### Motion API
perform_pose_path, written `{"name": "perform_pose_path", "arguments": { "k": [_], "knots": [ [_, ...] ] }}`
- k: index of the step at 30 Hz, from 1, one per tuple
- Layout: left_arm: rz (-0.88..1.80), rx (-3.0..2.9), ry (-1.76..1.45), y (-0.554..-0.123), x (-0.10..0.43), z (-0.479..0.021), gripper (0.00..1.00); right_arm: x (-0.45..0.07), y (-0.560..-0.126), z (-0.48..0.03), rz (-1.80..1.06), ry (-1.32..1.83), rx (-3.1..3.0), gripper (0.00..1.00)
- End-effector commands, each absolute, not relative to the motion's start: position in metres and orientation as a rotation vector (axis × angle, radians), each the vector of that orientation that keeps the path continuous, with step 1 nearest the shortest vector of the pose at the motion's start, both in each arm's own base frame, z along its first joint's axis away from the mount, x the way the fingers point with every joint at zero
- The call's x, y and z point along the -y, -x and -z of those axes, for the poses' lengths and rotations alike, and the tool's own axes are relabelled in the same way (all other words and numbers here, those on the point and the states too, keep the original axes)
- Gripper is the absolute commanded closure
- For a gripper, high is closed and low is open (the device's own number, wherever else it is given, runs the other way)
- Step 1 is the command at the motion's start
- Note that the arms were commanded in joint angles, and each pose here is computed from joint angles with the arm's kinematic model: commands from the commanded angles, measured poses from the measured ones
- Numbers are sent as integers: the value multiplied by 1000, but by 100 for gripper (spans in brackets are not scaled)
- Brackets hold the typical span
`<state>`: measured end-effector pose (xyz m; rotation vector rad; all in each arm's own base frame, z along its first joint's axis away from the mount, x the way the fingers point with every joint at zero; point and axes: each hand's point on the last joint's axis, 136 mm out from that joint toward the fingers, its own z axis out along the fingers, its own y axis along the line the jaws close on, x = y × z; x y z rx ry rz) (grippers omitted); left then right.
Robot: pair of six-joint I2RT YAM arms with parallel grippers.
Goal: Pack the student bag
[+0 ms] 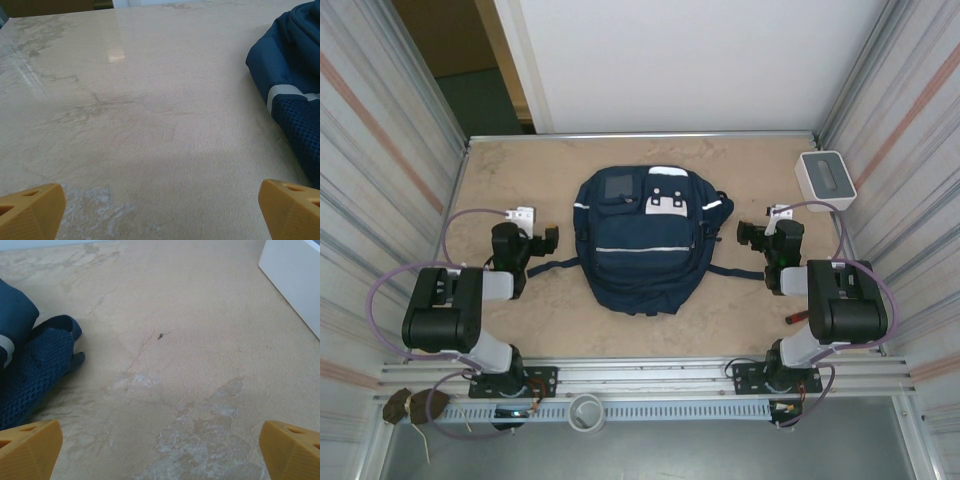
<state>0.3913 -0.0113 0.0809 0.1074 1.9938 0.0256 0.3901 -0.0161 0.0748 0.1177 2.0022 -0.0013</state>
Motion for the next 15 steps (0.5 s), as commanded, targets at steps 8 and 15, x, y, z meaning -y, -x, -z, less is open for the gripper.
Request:
{"name": "perform_pose_path", "arguments": {
  "k": [8,15],
  "knots": [
    [-14,-1966,-101,-396,12,-91,1,19,-395,-82,-10,-142,-1982,1],
    [-14,-1965,-100,-396,12,-91,1,19,-395,-82,-10,-142,-1984,1]
  ]
}}
